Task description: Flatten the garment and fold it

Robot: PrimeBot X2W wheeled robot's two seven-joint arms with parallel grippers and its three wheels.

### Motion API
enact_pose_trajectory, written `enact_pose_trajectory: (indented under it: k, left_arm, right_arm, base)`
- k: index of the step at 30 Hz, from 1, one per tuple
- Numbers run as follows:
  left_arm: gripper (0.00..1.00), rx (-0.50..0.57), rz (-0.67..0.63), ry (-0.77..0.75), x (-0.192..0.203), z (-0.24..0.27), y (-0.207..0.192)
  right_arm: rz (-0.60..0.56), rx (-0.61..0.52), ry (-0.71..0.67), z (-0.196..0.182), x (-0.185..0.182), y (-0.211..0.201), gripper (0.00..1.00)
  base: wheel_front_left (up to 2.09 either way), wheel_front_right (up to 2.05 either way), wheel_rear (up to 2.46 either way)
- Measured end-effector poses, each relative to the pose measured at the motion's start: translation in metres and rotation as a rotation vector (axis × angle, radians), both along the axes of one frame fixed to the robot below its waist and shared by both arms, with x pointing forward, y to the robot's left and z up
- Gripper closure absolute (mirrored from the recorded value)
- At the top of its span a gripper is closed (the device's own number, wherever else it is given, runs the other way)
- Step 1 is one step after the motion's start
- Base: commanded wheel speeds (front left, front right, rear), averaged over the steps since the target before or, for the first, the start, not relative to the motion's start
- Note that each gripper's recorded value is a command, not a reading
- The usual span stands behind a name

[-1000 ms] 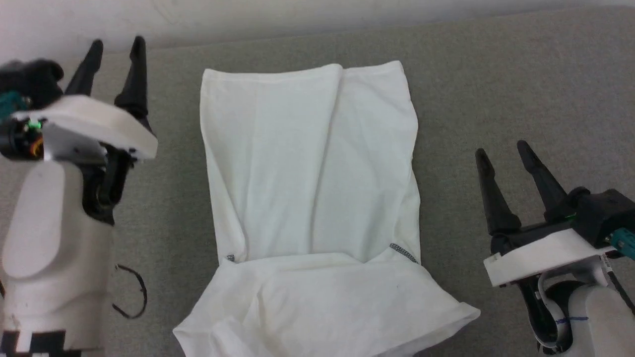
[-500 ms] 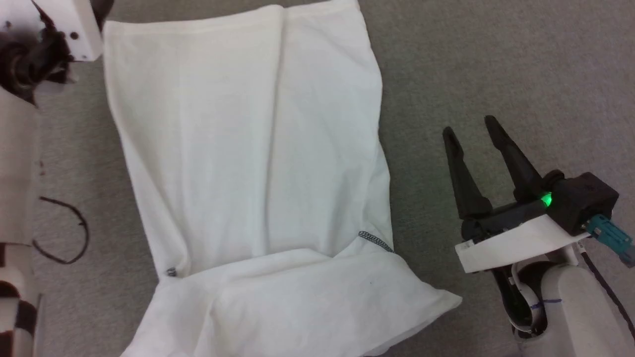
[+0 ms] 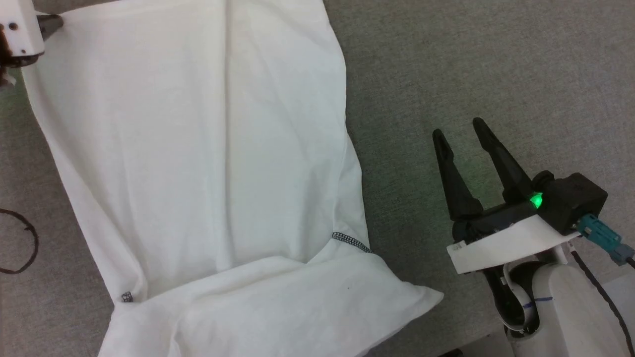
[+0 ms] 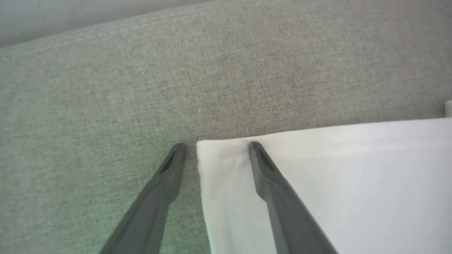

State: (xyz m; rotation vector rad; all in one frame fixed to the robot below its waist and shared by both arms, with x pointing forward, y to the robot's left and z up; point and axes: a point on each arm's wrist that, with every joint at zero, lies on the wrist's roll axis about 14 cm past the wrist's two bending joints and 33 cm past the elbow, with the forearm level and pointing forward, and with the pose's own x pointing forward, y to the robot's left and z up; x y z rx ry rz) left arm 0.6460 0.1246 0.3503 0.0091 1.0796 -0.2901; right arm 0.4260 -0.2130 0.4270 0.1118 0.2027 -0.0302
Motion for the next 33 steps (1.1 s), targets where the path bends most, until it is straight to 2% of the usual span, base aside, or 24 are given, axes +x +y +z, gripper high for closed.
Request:
enact_pose_trajectory:
  k: [1,2,7,13,22,28,33]
  left_arm:
    - [0.91,-0.004,0.003,0.018,-0.001,0.000,-0.001]
    - [1.00,-0.006,0.006,0.039,-0.002,-0.001,-0.001]
    - [1.00,-0.034,0.005,0.068,-0.007,0.000,-0.005]
    - [1.00,-0.047,0.002,0.012,-0.008,0.006,-0.004]
    - [1.00,-0.046,-0.048,-0.116,-0.008,0.020,-0.003]
    - [1.00,-0.066,-0.067,-0.193,-0.005,0.028,-0.005]
    - [1.00,-0.076,-0.084,-0.242,-0.003,0.033,-0.006]
  right_arm:
    - [-0.002,-0.001,0.001,-0.001,0.000,-0.001,0.00]
    - [-0.001,-0.002,0.001,-0.001,0.002,-0.001,0.00]
    - [0.014,0.009,-0.029,0.007,0.019,0.001,0.00]
    - [0.073,0.029,-0.055,0.020,0.067,0.006,0.00]
    - [0.229,0.069,0.188,0.004,0.151,0.031,0.00]
    - [0.321,0.054,0.421,-0.024,0.180,0.059,0.00]
    - [0.352,0.040,0.510,-0.043,0.197,0.074,0.00]
  base:
    - [0.00,0.00,0.00]
    - [0.00,0.00,0.00]
    - [0.00,0.00,0.00]
    - [0.00,0.00,0.00]
    - [0.00,0.00,0.00]
    - [0.00,0.00,0.00]
    - [0.00,0.00,0.00]
